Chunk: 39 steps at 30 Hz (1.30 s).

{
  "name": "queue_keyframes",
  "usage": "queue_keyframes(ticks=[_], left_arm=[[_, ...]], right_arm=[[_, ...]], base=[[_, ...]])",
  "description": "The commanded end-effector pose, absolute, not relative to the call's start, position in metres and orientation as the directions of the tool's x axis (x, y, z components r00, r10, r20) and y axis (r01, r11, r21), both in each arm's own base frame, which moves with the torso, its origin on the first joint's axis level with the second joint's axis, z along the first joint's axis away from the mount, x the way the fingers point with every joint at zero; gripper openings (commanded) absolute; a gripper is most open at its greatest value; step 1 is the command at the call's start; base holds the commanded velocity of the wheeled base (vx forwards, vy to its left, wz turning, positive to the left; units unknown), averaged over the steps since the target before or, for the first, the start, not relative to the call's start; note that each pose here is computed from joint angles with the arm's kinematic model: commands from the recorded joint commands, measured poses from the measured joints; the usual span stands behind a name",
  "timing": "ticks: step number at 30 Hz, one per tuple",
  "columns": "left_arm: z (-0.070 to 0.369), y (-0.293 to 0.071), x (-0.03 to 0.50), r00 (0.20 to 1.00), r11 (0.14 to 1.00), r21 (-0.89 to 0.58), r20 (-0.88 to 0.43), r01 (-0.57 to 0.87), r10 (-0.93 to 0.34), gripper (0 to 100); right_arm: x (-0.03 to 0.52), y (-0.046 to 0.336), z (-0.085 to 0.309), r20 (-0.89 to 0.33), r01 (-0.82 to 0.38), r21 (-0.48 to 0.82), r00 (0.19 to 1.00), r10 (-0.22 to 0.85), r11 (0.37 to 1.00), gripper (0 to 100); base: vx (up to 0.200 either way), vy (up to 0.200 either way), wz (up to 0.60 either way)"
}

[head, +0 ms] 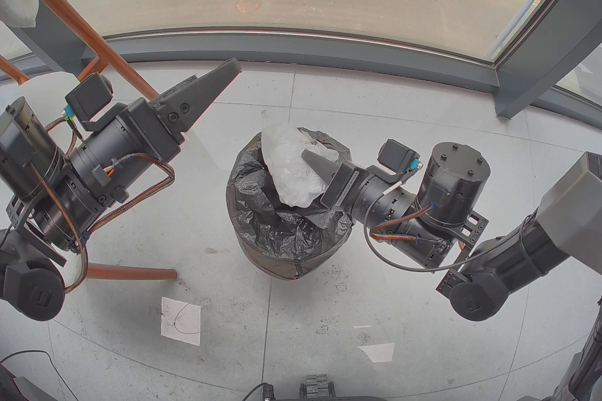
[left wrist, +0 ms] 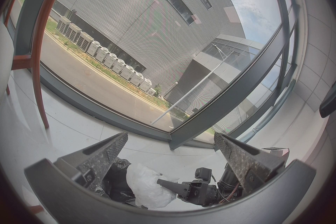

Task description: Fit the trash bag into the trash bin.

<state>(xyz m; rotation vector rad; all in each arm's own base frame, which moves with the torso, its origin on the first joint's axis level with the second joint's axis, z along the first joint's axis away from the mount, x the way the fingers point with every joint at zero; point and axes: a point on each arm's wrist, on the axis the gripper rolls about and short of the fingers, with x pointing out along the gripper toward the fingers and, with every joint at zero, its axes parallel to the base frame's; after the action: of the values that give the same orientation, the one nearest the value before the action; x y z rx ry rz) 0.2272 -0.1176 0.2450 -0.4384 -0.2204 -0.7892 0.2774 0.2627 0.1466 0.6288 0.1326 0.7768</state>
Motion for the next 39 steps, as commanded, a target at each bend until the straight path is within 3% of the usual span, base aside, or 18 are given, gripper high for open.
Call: queue_keyframes(ticks=[1,6,7,24,30,34,35,39], left_arm=[[0.245,-0.118,0.227,0.688,0.621,-0.297,0.351,0.725,-0.636,100],[0.246,-0.118,0.227,0.682,0.618,-0.292,0.363,0.73,-0.635,100],[0.246,-0.118,0.227,0.682,0.618,-0.292,0.363,0.73,-0.635,100],[0.246,-0.118,0.227,0.683,0.619,-0.292,0.363,0.729,-0.633,100],[0.248,-0.117,0.226,0.682,0.619,-0.289,0.37,0.73,-0.631,100],[0.254,-0.115,0.223,0.674,0.616,-0.281,0.39,0.736,-0.627,100],[0.257,-0.115,0.222,0.671,0.617,-0.274,0.4,0.738,-0.624,100],[0.276,-0.106,0.204,0.639,0.63,-0.207,0.481,0.748,-0.6,100]], right_arm=[[0.277,0.263,0.141,0.1,-0.615,0.562,0.714,0.693,0.553,0],[0.275,0.264,0.136,0.08,-0.613,0.557,0.711,0.698,0.561,0],[0.275,0.264,0.136,0.08,-0.613,0.557,0.711,0.698,0.561,100],[0.276,0.263,0.145,0.153,-0.64,0.551,0.708,0.689,0.535,100],[0.279,0.259,0.145,0.157,-0.646,0.502,0.721,0.674,0.574,100],[0.283,0.251,0.153,0.233,-0.672,0.423,0.729,0.644,0.608,100],[0.285,0.238,0.168,0.338,-0.691,0.359,0.723,0.602,0.627,100],[0.271,0.193,0.209,0.433,-0.682,0.313,0.722,0.54,0.661,100]], base=[[0.0,0.0,0.0],[0.0,0.0,0.0],[0.0,0.0,0.0],[0.0,0.0,0.0],[0.0,0.0,0.0],[0.0,0.0,0.0],[0.0,0.0,0.0],[0.0,0.0,0.0]])
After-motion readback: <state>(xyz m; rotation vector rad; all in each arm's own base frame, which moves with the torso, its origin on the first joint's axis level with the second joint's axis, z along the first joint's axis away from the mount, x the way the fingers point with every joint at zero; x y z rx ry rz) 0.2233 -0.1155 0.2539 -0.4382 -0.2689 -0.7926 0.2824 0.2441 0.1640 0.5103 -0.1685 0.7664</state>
